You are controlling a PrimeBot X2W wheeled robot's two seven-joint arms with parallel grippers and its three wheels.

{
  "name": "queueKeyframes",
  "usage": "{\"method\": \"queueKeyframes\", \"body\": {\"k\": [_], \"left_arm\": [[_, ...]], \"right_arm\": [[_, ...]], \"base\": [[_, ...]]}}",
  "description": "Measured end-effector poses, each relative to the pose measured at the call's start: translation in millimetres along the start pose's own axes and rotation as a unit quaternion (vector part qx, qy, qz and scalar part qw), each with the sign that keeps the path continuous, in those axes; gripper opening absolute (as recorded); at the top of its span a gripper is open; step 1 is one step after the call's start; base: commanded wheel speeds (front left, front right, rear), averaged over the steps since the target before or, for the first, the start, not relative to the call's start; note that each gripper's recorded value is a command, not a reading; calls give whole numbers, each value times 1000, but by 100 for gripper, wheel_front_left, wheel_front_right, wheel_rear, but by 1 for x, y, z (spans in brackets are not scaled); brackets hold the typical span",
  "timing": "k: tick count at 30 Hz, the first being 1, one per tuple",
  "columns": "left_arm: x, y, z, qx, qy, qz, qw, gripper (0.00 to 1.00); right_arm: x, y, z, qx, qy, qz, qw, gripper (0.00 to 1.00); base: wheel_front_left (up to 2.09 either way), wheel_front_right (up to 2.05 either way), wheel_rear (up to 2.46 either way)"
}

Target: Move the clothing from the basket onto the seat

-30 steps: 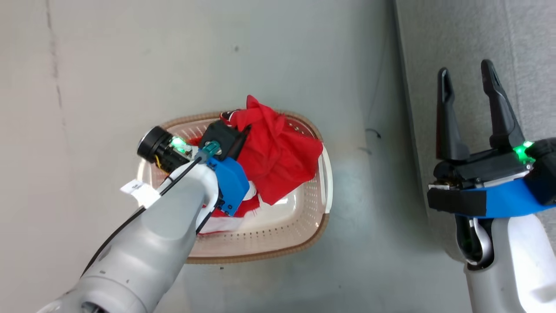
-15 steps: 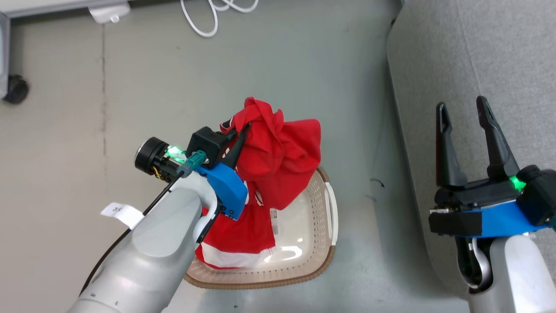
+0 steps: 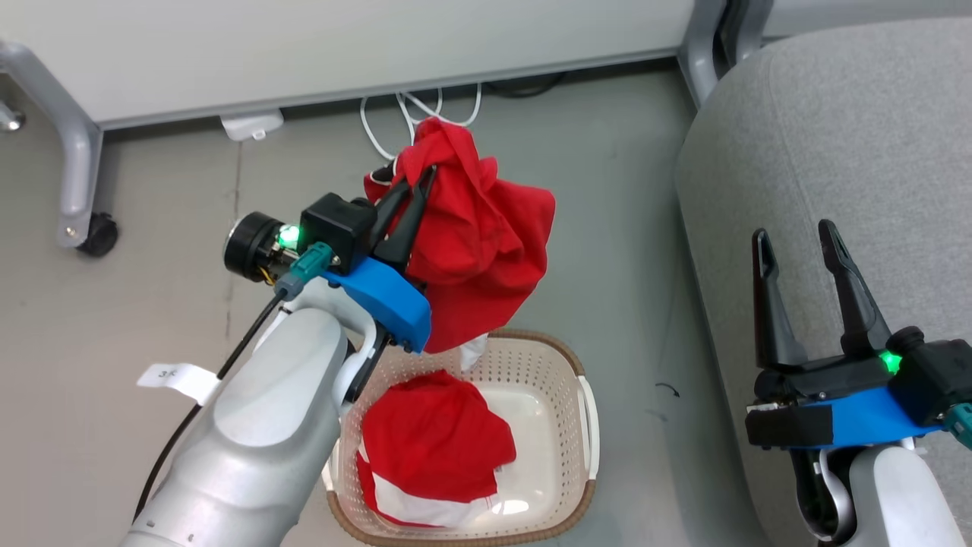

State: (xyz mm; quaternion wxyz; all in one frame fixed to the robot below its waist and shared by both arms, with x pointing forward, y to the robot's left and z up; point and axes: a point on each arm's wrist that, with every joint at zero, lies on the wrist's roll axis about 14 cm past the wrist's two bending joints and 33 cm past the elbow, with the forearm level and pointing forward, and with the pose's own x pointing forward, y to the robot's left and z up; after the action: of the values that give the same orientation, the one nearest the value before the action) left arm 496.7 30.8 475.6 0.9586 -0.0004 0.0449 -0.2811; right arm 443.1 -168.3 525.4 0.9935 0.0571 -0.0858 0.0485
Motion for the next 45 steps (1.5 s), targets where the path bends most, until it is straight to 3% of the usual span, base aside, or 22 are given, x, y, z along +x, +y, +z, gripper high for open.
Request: {"method": "queueKeyframes", "body": {"k": [15, 26, 34, 45], "left_arm": [[-3, -25, 106, 52, -130, -37, 989, 0], [-9, -36, 123, 66, -150, -52, 985, 0], [-9, -38, 118, 62, -146, -55, 986, 0], [-13, -43, 117, 58, -145, -58, 986, 0]], "right_arm": [[-18, 4, 17, 9, -14, 0, 1000, 100], [-20, 11, 25, 4, -23, 11, 1000, 100], [4, 37, 48, -55, -55, 93, 993, 100], [35, 81, 47, -130, -49, 213, 967, 100]], "base": [[0, 0, 0], [0, 0, 0], [0, 0, 0], [0, 0, 0]]}}
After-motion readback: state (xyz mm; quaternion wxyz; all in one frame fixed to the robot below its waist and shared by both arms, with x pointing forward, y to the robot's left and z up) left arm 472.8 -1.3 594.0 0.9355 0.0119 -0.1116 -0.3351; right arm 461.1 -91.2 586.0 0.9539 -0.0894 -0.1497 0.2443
